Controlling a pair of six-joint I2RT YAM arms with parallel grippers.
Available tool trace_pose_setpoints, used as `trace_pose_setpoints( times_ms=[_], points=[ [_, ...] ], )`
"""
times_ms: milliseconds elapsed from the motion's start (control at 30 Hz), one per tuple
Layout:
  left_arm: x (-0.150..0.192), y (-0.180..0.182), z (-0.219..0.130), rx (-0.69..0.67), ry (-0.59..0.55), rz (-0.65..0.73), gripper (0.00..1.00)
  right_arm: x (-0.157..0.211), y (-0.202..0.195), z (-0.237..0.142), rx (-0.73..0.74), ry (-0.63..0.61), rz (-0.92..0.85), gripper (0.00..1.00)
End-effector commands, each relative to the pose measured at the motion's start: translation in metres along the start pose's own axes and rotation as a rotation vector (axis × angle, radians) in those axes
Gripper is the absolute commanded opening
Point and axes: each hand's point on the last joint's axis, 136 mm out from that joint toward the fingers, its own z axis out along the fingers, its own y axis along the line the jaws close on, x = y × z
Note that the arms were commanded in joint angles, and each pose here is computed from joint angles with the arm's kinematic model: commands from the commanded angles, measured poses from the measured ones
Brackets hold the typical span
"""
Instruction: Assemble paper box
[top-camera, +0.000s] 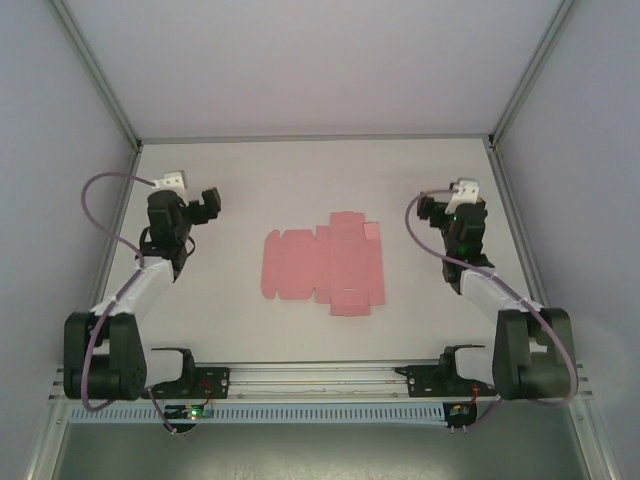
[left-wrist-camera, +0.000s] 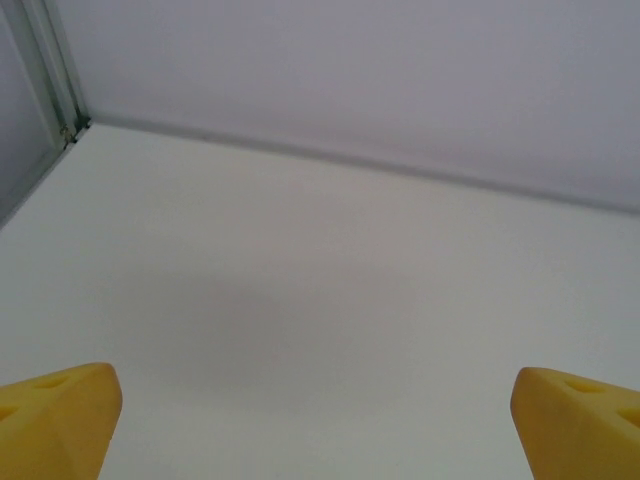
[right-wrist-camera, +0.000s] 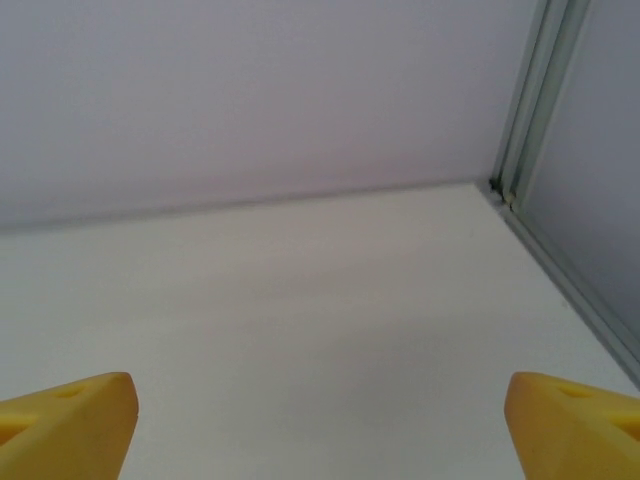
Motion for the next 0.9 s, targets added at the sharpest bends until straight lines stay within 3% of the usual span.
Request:
trace_pose_setpoints(
  times_ms=[0,133,300,467,600,733,867],
  points=[
    [0.037,-0.009,-0.015,0.005,0.218,-0.237,1.0,0.012,0.01,-0.011,0.03,0.198,0.105,0.91],
    [0.058,-0.045,-0.024,0.13,0.38,-0.298,1.0,0.026,0.054,-0.02,-0.077,0.364,0.133,0.85],
    [0.107,-0.08,-0.033,0.162,0.627,-0.252,1.0,0.084,0.115,-0.029,-0.229,0.662,0.132,0.72],
    [0.146,-0.107,-0.03,0.226,0.758,-0.245,1.0,0.136,0.168,-0.03,-0.385,0.855,0.117,0.59],
    [0.166,-0.108,-0.023,0.209,0.844,-0.252,1.0,0.168,0.172,-0.022,-0.368,0.937,0.146,0.54],
    [0.181,-0.121,-0.023,0.281,0.915,-0.273,1.0,0.198,0.168,-0.02,-0.347,0.996,0.169,0.51],
    [0.19,-0.137,-0.022,0.364,0.947,-0.322,1.0,0.227,0.139,-0.018,-0.213,1.043,0.169,0.49]
  ],
)
